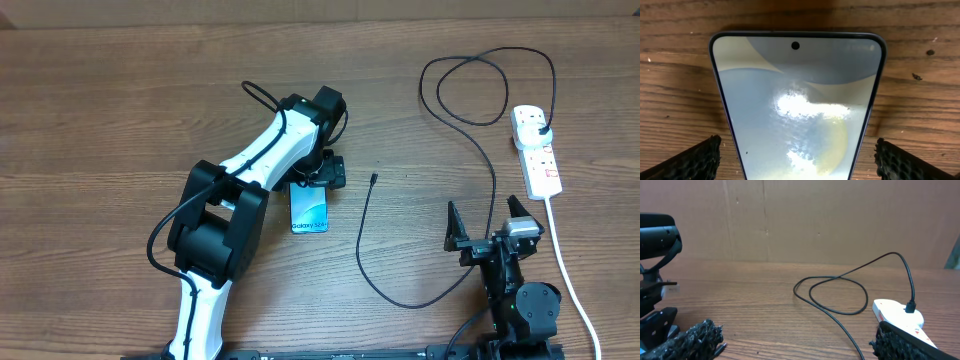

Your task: Plug charger to phone and switch on socket

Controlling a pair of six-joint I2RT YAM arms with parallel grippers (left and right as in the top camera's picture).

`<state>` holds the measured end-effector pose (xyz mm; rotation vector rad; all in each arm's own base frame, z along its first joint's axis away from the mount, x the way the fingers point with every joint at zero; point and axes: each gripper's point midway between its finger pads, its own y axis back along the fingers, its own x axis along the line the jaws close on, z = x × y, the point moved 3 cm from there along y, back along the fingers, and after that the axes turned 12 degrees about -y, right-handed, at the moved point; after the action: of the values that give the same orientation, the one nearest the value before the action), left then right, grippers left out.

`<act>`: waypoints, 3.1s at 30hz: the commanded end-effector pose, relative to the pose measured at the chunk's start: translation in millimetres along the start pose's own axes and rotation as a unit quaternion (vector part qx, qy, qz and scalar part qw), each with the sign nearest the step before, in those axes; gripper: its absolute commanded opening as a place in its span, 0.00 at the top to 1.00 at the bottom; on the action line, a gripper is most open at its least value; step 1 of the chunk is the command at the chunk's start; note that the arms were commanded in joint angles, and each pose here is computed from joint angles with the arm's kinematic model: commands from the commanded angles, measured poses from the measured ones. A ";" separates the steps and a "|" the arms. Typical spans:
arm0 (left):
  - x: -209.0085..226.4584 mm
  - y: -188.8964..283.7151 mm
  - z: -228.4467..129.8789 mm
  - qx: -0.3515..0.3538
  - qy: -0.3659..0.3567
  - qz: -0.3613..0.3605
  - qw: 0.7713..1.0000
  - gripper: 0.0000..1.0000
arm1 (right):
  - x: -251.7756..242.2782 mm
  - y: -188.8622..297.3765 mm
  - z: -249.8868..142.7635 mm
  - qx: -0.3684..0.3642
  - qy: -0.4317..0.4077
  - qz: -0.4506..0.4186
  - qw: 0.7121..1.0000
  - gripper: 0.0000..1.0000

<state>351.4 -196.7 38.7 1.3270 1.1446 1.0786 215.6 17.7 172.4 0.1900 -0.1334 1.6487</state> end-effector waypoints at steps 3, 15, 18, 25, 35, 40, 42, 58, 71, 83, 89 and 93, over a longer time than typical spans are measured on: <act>2.0 -17.1 -12.1 0.021 -0.008 0.003 1.000 0.00 | -2.1 -0.3 -1.9 -0.002 0.001 -0.004 1.000 0.00; 0.0 -23.8 -13.7 0.021 -0.008 -0.006 1.000 0.00 | -2.0 -0.3 -1.9 -0.002 0.001 -0.004 1.000 0.00; 0.1 -24.0 -13.9 0.022 -0.007 -0.006 1.000 0.02 | -2.0 -0.3 -1.9 -0.002 0.001 -0.004 1.000 0.00; 0.1 -24.0 -13.9 0.022 -0.007 -0.006 1.000 0.03 | -2.0 -0.3 -1.9 -0.002 0.001 -0.004 1.000 0.00; 0.5 -24.0 -13.7 0.021 -0.005 -0.005 1.000 0.12 | -2.0 -0.3 -1.9 -0.002 0.001 -0.004 1.000 0.00; 0.5 -24.0 -13.7 0.021 -0.005 -0.005 1.000 0.13 | -2.0 -0.3 -1.9 -0.002 0.001 -0.004 1.000 0.00; 0.4 -24.0 -13.7 0.021 -0.005 -0.005 1.000 0.13 | -2.1 -0.3 -1.9 -0.002 0.001 -0.004 1.000 0.00; -3.0 -23.6 -14.0 0.026 -0.001 -0.024 0.999 0.20 | -2.0 -0.3 -1.9 -0.002 0.001 -0.004 1.000 0.00; -5.5 -12.4 -8.0 0.019 -0.002 -0.027 0.999 0.22 | -2.1 -0.3 -1.9 -0.002 0.001 -0.004 1.000 0.00; 0.1 3.4 -4.9 0.043 -0.013 -0.090 0.995 0.25 | -2.0 -0.3 -1.9 -0.002 0.001 -0.004 1.000 0.00; 16.6 1.7 13.6 -0.008 0.009 -0.016 1.000 0.28 | -2.1 -0.3 -1.9 -0.002 0.001 -0.004 1.000 0.00; 16.7 2.7 39.3 -0.087 0.016 0.035 0.995 0.29 | -2.1 -0.3 -1.9 -0.002 0.001 -0.004 1.000 0.00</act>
<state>377.6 -186.7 35.8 1.2430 1.0949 1.1114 215.6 17.7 172.5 0.1900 -0.1340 1.6487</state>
